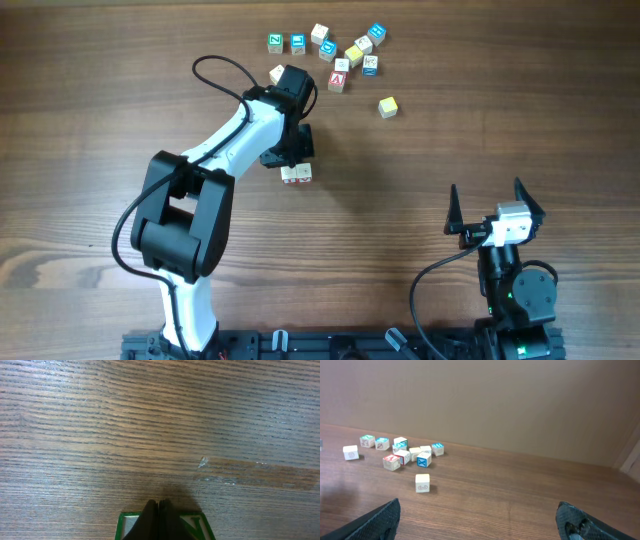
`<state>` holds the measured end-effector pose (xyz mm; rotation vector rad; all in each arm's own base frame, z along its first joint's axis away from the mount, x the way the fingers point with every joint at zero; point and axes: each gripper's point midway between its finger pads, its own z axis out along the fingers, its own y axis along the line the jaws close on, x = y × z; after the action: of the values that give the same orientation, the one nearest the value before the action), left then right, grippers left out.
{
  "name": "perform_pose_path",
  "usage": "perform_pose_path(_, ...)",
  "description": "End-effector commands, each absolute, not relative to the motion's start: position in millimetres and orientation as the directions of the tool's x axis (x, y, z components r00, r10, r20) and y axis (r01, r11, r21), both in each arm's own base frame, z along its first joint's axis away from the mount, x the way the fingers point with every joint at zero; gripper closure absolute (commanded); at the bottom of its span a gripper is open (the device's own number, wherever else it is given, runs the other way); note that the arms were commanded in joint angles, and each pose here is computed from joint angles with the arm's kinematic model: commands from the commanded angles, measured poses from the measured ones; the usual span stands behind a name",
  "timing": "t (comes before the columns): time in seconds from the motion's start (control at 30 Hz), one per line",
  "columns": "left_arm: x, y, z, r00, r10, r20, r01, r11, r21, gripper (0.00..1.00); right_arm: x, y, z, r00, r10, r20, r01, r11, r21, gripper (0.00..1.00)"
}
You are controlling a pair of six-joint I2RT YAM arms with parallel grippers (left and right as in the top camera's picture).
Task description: Form a horizontal line
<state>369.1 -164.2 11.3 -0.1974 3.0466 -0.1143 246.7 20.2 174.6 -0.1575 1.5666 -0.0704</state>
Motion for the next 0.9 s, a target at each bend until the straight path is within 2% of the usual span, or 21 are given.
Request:
perform_pose_path(0.0,363.3,-163.5,3.1,-0.989,-0.139,-0.055,-0.135,0.988,-0.071,0.96,246.4,20.2,176.2,0.014,-0.155,-0.988,-0.057,0.986,-0.156,0.00)
perform_pose_path(0.13,373.9,-165.9,4.5,-0.985,-0.145,-0.092,-0.136,0.986,-0.093,0.95,246.4,20.2,176.3,0.014,-0.155,-0.988,-0.056,0.986,-0.156,0.00)
perform_pose_path(0.23,392.7,-159.1,7.4,-0.973,-0.179,-0.142,-0.163,0.979,-0.123,0.87,246.4,20.2,176.3,0.014,-0.155,-0.988,-0.056,0.986,-0.156,0.00)
perform_pose_path(0.37,413.6,-127.4,18.2,-0.950,-0.267,-0.162,-0.246,0.960,-0.137,0.91,246.4,20.2,176.2,0.014,-0.155,-0.988,-0.057,0.986,-0.156,0.00)
perform_pose_path(0.47,399.0,-105.4,14.8,-0.949,-0.303,-0.092,-0.294,0.951,-0.094,0.96,246.4,20.2,176.3,0.014,-0.155,-0.988,-0.056,0.986,-0.155,0.00)
perform_pose_path(0.6,359.5,-103.0,9.3,-0.960,-0.279,0.038,-0.279,0.960,-0.015,0.96,246.4,20.2,176.3,0.014,-0.155,-0.988,-0.056,0.986,-0.156,0.00)
perform_pose_path(0.87,346.9,-127.0,0.3,-0.977,-0.209,0.040,-0.210,0.978,-0.013,0.96,246.4,20.2,176.3,0.014,-0.155,-0.988,-0.056,0.986,-0.156,0.00)
